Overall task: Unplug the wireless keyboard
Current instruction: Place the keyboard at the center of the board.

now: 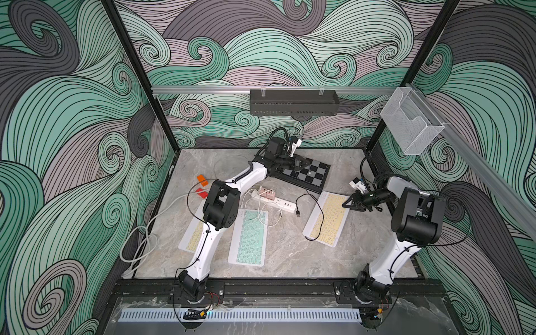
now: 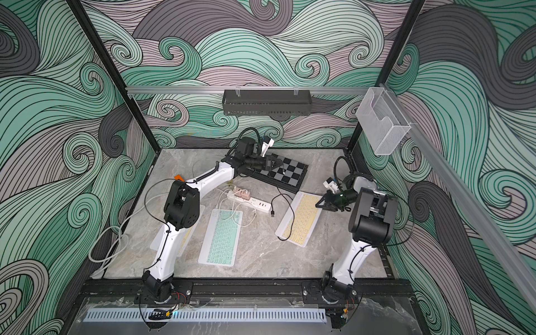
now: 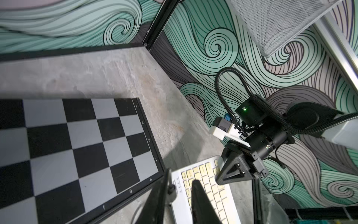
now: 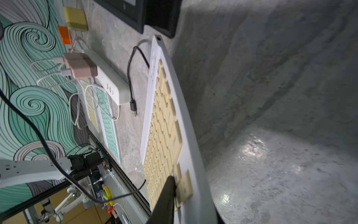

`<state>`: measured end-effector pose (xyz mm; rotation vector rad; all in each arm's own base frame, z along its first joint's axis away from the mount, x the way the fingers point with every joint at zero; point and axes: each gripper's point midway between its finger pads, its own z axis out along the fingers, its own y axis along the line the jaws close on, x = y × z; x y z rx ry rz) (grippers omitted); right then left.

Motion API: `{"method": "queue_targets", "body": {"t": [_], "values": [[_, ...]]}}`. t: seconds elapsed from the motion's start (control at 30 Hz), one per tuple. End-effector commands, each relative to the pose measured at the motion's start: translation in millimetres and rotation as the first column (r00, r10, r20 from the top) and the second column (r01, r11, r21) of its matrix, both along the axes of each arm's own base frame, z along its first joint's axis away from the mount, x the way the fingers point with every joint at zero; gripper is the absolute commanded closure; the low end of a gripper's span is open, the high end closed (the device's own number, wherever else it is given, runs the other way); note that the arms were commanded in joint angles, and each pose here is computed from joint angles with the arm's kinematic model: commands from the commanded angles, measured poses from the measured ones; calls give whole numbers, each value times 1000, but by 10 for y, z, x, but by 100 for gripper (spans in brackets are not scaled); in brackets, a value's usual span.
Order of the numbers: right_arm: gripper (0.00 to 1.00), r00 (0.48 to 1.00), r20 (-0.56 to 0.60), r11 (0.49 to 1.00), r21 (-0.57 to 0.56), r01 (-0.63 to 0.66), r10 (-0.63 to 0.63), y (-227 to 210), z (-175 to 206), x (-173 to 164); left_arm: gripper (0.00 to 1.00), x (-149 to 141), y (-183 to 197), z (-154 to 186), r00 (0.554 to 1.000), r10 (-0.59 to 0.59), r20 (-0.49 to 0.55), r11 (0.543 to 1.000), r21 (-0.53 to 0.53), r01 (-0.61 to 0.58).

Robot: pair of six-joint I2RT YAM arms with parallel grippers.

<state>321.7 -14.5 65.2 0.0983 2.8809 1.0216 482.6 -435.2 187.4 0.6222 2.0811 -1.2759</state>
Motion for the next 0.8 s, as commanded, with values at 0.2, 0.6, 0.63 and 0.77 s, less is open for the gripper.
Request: {"method": "queue_targets", "body": {"t": [0.2, 0.6, 0.63, 0.77], "values": [[48, 998, 51, 967, -254, -21, 35, -391, -192, 125, 60, -126, -7, -375, 996, -17, -85, 997, 71, 23], [41, 854, 516, 986, -168, 21, 70, 340, 979, 623, 58, -201, 701, 43, 978, 209, -22, 940, 280, -195], [40, 829, 541, 981, -186, -50, 145, 583, 1041, 638, 59, -201, 829, 65, 969, 246, -39, 932, 284, -225], [41, 712, 602, 933, -248, -263, 361, 1447, 1131, 674, 60, -249, 1357, 77, 918, 382, -107, 886, 326, -331]]}}
